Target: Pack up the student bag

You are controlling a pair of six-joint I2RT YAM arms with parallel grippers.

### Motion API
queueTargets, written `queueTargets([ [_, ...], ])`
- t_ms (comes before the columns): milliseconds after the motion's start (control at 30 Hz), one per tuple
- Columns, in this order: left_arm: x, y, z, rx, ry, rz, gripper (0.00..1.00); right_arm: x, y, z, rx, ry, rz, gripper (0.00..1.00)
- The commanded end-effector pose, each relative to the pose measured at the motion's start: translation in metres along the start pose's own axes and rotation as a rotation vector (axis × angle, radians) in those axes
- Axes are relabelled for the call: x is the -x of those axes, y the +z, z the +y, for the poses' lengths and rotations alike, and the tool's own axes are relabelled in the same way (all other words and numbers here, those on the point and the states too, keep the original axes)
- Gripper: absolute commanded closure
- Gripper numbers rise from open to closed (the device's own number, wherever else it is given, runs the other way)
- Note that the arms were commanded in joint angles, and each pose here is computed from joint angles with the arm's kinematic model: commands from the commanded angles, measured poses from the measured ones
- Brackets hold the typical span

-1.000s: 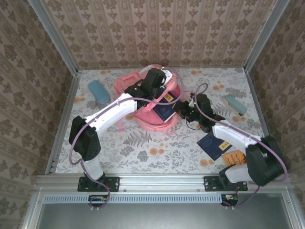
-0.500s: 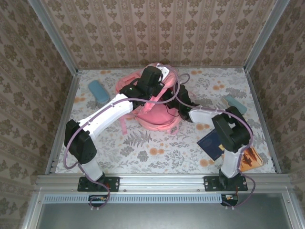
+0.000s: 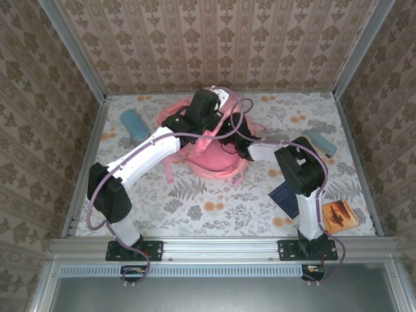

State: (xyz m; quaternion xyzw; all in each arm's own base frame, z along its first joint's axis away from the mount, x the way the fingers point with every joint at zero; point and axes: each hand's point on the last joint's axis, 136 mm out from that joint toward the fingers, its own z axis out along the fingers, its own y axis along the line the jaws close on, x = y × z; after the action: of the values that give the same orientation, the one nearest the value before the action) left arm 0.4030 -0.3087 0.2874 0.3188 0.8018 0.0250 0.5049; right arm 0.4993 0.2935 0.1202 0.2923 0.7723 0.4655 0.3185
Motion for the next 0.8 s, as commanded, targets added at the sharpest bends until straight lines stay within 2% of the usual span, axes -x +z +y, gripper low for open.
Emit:
queueTargets([
  [0, 0.051, -0.026, 0.028, 0.041, -0.119, -0.16, 0.96, 0.0, -0.03, 0.009, -0.024, 0.027, 0.006, 0.42],
  [100, 0.046, -0.021, 0.028, 0.04, -0.128, -0.148, 0.96, -0.004, -0.052, 0.006, -0.061, 0.041, 0.025, 0.47],
  [200, 0.041, -0.016, 0.028, 0.035, -0.137, -0.137, 0.96, -0.005, -0.075, -0.003, -0.09, 0.092, 0.019, 0.62],
  [300, 0.037, -0.013, 0.026, 0.028, -0.141, -0.129, 0.96, -0.006, -0.094, -0.001, -0.094, 0.101, 0.022, 0.69],
  [400, 0.032, -0.01, 0.026, 0.025, -0.145, -0.118, 0.96, -0.01, -0.114, 0.003, -0.106, 0.064, 0.042, 0.68],
  [500, 0.02, -0.005, 0.025, 0.029, -0.144, -0.091, 0.97, -0.012, -0.138, -0.012, -0.184, 0.001, 0.043, 0.66],
  [667, -0.014, 0.002, 0.017, 0.01, -0.149, -0.03, 0.97, 0.019, -0.193, -0.047, -0.389, -0.153, -0.15, 0.61],
  [767, -0.035, 0.003, 0.011, -0.009, -0.155, 0.0, 0.97, 0.04, -0.229, -0.06, -0.514, -0.256, -0.263, 0.49],
])
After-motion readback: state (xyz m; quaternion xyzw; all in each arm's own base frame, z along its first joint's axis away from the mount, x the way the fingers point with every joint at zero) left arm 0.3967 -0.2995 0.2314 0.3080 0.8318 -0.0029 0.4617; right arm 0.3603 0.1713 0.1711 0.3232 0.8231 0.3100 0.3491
